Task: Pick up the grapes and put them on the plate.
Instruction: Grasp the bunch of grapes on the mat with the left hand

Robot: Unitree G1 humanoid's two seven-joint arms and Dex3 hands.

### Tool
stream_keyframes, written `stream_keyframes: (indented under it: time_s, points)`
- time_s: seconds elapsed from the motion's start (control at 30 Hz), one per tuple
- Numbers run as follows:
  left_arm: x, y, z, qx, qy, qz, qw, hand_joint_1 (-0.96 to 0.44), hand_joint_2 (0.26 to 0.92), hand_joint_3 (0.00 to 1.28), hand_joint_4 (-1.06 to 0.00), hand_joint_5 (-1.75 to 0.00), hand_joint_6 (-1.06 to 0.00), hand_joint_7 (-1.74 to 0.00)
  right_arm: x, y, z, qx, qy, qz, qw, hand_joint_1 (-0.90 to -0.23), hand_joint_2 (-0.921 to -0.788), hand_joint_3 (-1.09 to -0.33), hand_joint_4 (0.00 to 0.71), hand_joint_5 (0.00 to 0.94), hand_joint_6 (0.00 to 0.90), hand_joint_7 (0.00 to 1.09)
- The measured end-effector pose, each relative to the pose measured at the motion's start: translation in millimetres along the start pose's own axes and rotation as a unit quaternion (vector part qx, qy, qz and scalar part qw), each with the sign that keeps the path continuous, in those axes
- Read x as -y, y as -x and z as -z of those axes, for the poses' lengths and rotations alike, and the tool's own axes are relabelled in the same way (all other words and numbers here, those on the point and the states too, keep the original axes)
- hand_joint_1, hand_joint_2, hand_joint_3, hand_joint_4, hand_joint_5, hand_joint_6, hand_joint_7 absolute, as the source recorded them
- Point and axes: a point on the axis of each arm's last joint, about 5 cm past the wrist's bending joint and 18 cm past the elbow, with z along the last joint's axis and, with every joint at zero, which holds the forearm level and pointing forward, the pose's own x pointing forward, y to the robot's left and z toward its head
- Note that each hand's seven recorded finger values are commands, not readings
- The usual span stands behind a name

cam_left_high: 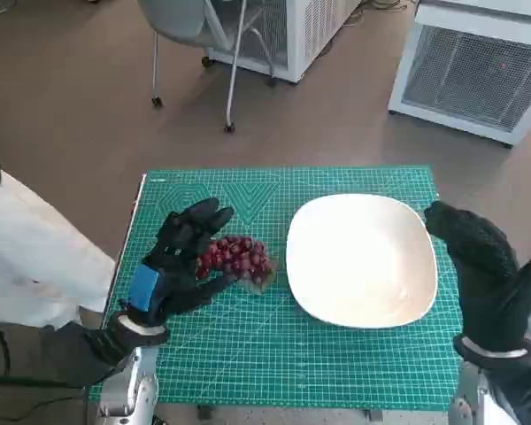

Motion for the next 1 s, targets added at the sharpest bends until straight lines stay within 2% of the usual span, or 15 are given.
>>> stream_keyframes:
  time_s: [0.17,0.3,1.0]
  points:
    - [0.3,-0.1,-0.2,0.001,-0.005,0.002,1.000,-0.26,0.921,0.06,-0.12,-0.10,-0.04,-0.49,0.0,0.0,0.0,0.000,0.001,0.000,1.0000,-0.484,-0.921,-0.524,0.542,0.001,0.197,0.56]
    - [0.4,0.1,-0.1,0.003,-0.008,0.002,1.000,-0.26,0.921,0.06,-0.09,-0.05,-0.03,-0.44,-0.1,0.0,-0.1,0.001,0.002,-0.001,1.0000,-0.484,-0.921,-0.524,0.542,0.001,0.199,0.56]
    - [0.0,2.2,2.9,-0.001,-0.008,0.003,1.000,-0.27,0.921,0.06,-0.08,-0.02,-0.03,-0.40,-0.3,-0.1,-0.2,0.000,0.005,-0.003,1.0000,-0.485,-0.921,-0.525,0.543,0.001,0.193,0.57]
